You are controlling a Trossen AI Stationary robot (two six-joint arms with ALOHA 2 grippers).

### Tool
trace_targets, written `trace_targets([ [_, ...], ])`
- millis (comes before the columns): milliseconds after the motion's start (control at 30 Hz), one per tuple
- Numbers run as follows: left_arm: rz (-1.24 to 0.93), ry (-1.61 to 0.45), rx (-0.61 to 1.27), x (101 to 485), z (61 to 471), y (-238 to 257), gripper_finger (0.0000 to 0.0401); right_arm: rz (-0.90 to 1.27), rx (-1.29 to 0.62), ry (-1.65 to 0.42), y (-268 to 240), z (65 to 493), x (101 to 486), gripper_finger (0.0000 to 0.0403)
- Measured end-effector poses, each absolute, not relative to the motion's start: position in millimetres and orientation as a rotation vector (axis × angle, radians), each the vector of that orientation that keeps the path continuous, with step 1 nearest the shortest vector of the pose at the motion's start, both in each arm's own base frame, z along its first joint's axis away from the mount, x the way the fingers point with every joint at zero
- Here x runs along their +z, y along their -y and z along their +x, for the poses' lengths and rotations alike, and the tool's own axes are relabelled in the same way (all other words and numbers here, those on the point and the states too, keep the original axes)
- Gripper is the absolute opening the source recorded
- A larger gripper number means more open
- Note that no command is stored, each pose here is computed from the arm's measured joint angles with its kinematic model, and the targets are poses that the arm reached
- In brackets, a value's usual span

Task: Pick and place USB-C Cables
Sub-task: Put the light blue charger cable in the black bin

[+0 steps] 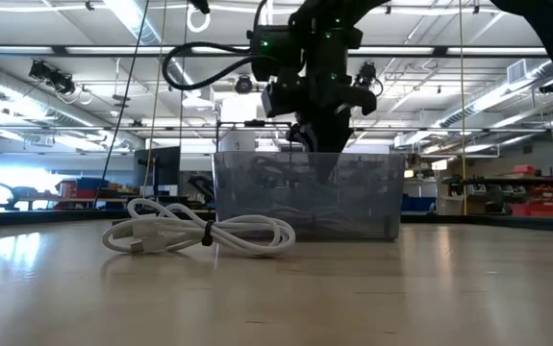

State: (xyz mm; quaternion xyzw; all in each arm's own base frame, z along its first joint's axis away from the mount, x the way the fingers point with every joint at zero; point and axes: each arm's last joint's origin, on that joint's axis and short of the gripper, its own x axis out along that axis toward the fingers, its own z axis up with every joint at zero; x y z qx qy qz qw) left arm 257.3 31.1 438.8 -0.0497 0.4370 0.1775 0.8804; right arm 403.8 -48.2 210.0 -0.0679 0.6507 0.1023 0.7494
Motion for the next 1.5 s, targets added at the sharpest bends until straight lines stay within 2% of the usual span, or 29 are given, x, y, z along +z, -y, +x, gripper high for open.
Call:
trace_targets([
  [467, -0.108, -0.91, 0.373, 438.8, 257.3, -31.1, 0.0206, -0.015, 0.17, -1.388, 47.4, 406.3, 203.9, 0.0033],
  [867, -0.109, -0.909, 0.373, 438.8, 257.3, -31.1, 0.0206, 0.02, 0.164, -1.466, 45.2, 393.3, 174.9, 0.0033],
  [1400, -0.109, -0.909, 0.374, 438.8, 257.3, -31.1, 0.0206, 0.051, 0.194, -1.438, 44.1, 394.4, 172.0, 0.0033],
  [1500, -0.11, -0.909, 0.374, 438.8, 257.3, -31.1, 0.0206, 0.051, 0.205, -1.435, 43.8, 394.5, 172.1, 0.0051],
])
